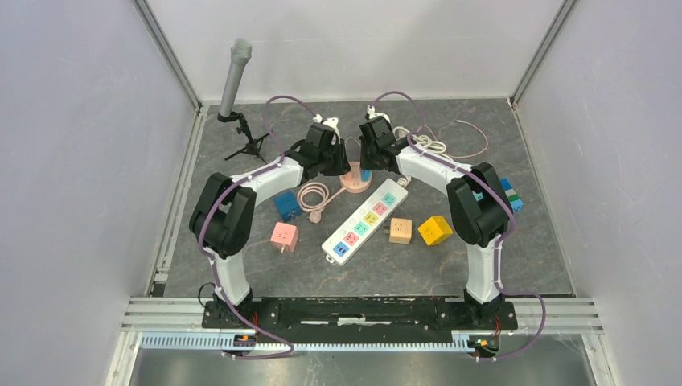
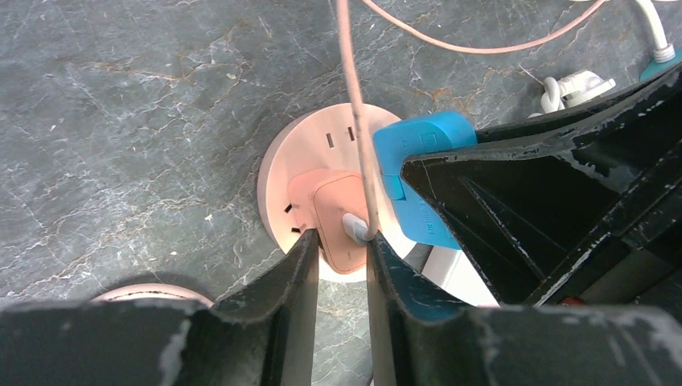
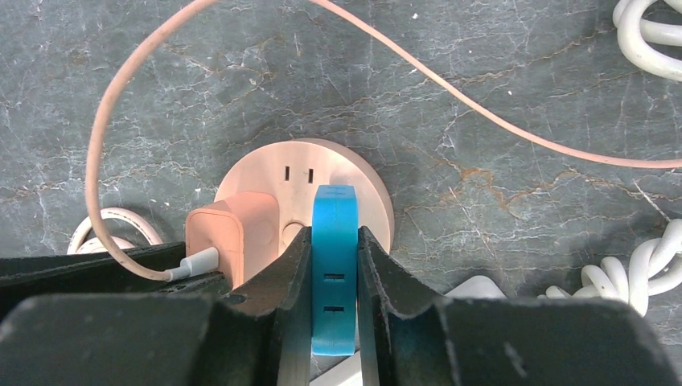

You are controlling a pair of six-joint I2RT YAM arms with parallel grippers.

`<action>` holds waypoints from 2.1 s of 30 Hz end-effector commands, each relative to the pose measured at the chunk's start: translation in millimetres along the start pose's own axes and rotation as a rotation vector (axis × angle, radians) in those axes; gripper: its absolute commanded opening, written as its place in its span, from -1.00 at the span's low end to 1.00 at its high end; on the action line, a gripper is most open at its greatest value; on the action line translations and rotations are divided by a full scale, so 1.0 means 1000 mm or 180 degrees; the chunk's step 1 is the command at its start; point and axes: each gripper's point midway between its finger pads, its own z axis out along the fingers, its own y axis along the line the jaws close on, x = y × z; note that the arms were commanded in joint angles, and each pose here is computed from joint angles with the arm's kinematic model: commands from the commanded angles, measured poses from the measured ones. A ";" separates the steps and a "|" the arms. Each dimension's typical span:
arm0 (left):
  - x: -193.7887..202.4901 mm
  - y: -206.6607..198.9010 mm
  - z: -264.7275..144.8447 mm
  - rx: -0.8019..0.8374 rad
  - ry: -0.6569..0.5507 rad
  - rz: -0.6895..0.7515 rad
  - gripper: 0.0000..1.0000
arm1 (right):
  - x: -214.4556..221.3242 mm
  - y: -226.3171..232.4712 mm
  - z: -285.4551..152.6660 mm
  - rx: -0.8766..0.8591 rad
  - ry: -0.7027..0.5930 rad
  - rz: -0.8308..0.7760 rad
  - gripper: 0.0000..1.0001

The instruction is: Pull the plug off the socket

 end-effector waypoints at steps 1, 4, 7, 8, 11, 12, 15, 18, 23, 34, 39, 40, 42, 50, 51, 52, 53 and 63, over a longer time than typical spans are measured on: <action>0.023 0.024 0.002 -0.0330 0.0244 0.0165 -0.42 | 0.017 0.005 0.000 -0.0095 0.0136 -0.0142 -1.00; 0.040 0.032 0.003 -0.0413 0.0421 0.0126 -0.48 | 0.000 0.012 -0.007 -0.0209 -0.0071 -0.0189 -1.00; 0.044 0.043 0.002 -0.0593 0.0451 0.0142 -0.54 | -0.014 0.021 -0.016 -0.0373 -0.0276 -0.0214 -1.00; 0.046 0.047 0.001 -0.0649 0.0466 0.0152 -0.56 | -0.018 0.025 -0.019 -0.0444 -0.0342 -0.0215 -1.00; 0.053 0.056 0.002 -0.0746 0.0564 0.0227 -0.56 | -0.027 0.043 -0.029 -0.0783 -0.0490 -0.0234 -1.00; 0.056 0.056 0.003 -0.0744 0.0612 0.0246 -0.56 | -0.030 0.048 -0.034 -0.0897 -0.0540 -0.0198 -1.00; 0.068 0.058 0.004 -0.0724 0.0741 0.0233 -0.57 | -0.029 0.059 -0.039 -0.1120 -0.0518 -0.0126 -1.00; 0.073 0.060 0.005 -0.0738 0.0788 0.0222 -0.58 | -0.031 0.051 -0.034 -0.0990 -0.0483 -0.0055 -1.00; 0.081 0.063 0.006 -0.0773 0.0877 0.0214 -0.58 | -0.028 0.031 -0.028 -0.0734 -0.0225 0.0285 -1.00; 0.102 0.078 0.009 -0.0968 0.1163 0.0228 -0.64 | -0.009 0.016 -0.012 -0.0586 0.0204 0.0453 -1.00; 0.109 0.081 0.008 -0.0970 0.1228 0.0260 -0.65 | -0.021 0.017 -0.024 -0.0102 -0.0249 -0.0446 -1.00; 0.109 0.082 0.007 -0.0986 0.1239 0.0277 -0.66 | -0.021 0.018 -0.026 -0.0045 -0.0291 -0.0557 -1.00; 0.111 0.085 0.006 -0.1025 0.1263 0.0298 -0.67 | -0.019 0.017 -0.026 0.0021 -0.0304 -0.0623 -1.00; 0.116 0.087 0.005 -0.1033 0.1308 0.0312 -0.69 | -0.008 0.005 -0.020 -0.0434 0.0019 0.0212 -1.00; 0.115 0.086 0.005 -0.1024 0.1305 0.0316 -0.69 | -0.007 0.010 -0.021 -0.0537 0.0049 0.0258 -1.00; 0.115 0.086 0.006 -0.1021 0.1306 0.0312 -0.69 | -0.004 0.015 -0.020 -0.0599 0.0102 0.0255 -1.00; 0.114 0.085 0.006 -0.1019 0.1304 0.0309 -0.69 | -0.003 0.022 -0.020 -0.0627 0.0131 0.0214 -1.00; 0.116 0.089 0.004 -0.1068 0.1366 0.0336 -0.71 | -0.028 0.004 -0.030 -0.0128 -0.0165 -0.0092 -1.00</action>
